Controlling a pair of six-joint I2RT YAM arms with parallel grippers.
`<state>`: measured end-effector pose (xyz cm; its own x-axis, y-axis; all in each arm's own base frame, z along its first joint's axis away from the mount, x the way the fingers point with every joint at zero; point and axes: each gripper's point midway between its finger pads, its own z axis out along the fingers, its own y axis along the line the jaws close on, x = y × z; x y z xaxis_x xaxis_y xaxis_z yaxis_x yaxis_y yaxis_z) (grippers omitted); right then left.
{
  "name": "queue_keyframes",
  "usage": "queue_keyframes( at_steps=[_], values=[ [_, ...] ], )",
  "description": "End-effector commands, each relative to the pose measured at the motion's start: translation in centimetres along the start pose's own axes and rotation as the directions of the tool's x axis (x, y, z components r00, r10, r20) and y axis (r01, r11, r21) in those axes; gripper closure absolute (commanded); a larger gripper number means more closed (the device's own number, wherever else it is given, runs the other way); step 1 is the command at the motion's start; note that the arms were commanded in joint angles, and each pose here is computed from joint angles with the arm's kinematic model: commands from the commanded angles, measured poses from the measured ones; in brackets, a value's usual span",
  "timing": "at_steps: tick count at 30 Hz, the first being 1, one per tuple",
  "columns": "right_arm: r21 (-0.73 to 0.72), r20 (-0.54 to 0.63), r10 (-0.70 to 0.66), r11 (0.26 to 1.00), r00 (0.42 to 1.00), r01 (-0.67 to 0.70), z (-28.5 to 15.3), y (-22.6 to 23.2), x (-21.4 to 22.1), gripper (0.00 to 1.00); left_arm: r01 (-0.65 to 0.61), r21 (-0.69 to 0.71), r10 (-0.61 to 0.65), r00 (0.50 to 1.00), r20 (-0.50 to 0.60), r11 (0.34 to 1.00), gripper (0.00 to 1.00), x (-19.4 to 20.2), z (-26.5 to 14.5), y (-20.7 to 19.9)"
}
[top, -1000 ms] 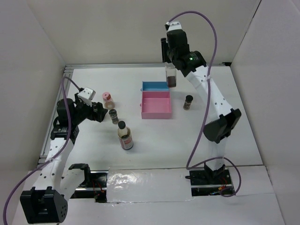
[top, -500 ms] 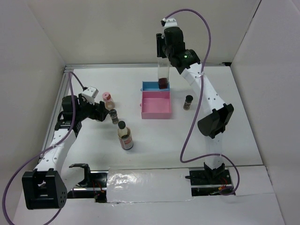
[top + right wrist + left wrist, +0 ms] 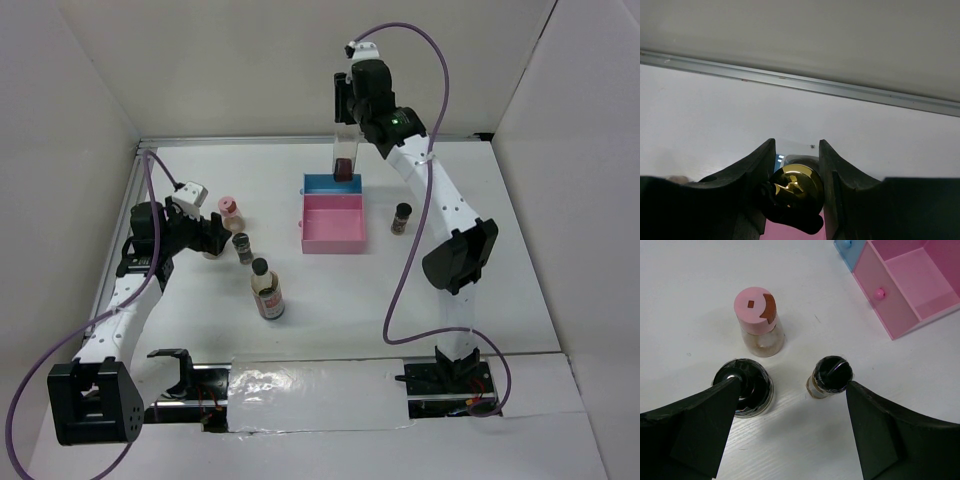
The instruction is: Organize the condiment bottles
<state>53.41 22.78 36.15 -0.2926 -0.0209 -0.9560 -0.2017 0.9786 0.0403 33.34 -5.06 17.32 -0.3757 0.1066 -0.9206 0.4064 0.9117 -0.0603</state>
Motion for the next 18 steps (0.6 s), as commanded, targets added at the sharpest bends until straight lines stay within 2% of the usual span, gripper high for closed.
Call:
queue_keyframes(
  at_steps=[1,14,18],
  values=[
    [-0.021,0.173,0.049,0.999,0.984,-0.046,-0.1,0.1,-4.9,1.0,-0.047,-0.007,0.047,0.995,0.086,0.999,0.01,-3.3,-0.3,0.4],
    [0.004,0.082,0.05,0.999,0.995,-0.05,2.7,-1.0,-0.1,1.0,-0.033,0.002,0.033,0.997,0.067,0.999,0.01,-2.5,-0.1,0.2],
    [0.028,0.091,0.058,0.998,0.994,-0.061,3.1,-1.7,0.4,1.0,-0.036,0.005,0.036,0.997,0.073,0.999,0.01,-2.6,-0.2,0.1]
  ],
)
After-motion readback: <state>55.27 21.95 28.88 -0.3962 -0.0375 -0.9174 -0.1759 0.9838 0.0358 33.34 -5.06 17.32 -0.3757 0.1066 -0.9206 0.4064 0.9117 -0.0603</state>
